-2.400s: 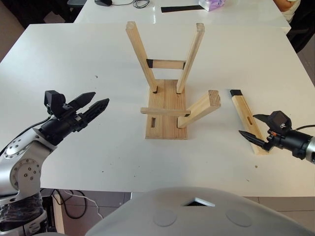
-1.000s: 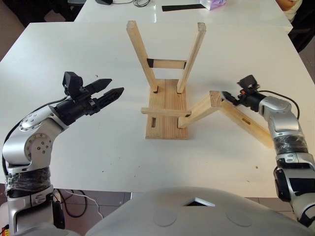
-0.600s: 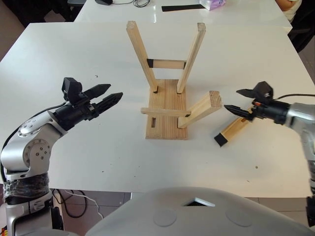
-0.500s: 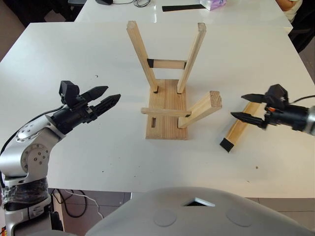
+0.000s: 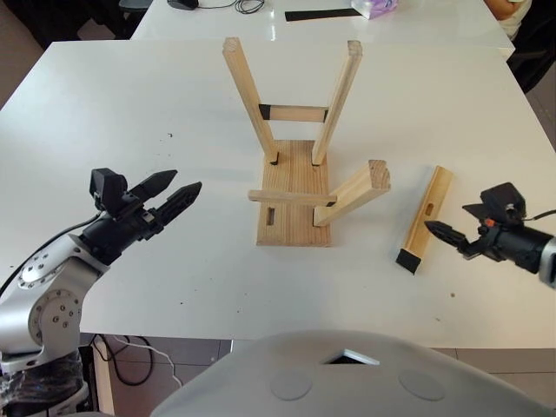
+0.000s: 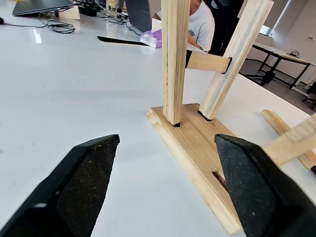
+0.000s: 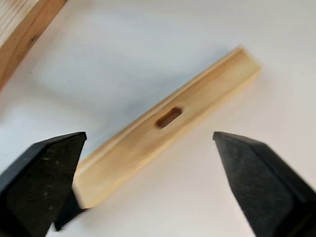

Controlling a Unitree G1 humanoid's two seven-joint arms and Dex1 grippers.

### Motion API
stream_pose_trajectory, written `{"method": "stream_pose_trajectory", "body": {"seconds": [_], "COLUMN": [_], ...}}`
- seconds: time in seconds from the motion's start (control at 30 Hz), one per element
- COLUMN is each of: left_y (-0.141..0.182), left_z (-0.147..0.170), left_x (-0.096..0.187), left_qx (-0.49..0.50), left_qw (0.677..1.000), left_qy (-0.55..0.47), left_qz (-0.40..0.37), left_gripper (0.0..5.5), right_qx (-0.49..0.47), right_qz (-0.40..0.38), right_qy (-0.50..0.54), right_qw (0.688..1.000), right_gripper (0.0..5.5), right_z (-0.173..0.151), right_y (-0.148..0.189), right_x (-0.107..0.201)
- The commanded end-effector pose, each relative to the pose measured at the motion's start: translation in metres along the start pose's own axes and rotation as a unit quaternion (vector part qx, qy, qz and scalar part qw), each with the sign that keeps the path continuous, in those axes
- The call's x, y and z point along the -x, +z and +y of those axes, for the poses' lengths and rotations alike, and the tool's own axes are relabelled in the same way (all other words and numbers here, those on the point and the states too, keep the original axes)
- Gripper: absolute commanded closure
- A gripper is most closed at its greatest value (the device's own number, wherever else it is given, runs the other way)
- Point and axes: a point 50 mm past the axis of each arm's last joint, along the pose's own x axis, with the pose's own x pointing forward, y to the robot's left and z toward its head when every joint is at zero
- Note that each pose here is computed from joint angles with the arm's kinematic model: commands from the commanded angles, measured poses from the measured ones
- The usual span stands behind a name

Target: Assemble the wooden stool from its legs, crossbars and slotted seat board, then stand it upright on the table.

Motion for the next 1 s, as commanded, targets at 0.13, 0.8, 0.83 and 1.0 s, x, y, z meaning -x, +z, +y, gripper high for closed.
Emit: {"method": "stream_pose_trajectory", "body": {"seconds": [0.13,0.8,0.83,1.0], "left_y": [0.006,0.011,0.012,0.019], "left_z": [-0.004,0.002,0.003,0.01], "left_x": [-0.003,-0.014,-0.014,-0.014], "left_qx": [-0.009,-0.014,-0.015,-0.02], "left_qw": [1.0,1.0,1.0,1.0], "left_qy": [0.0,-0.018,-0.016,-0.006], "left_qz": [-0.007,0.003,0.0,-0.01], "left_gripper": [1.91,1.91,1.91,1.91], "right_qx": [-0.094,-0.184,-0.19,-0.195], "right_qz": [-0.029,0.046,0.049,0.054], "right_qy": [-0.051,-0.144,-0.146,-0.165], "right_qw": [0.994,0.971,0.97,0.965], "right_gripper": [0.62,1.14,1.27,2.0], "right_z": [0.035,0.041,0.04,0.029], "right_y": [-0.017,-0.048,-0.05,-0.049], "right_x": [-0.009,-0.028,-0.028,-0.033]}}
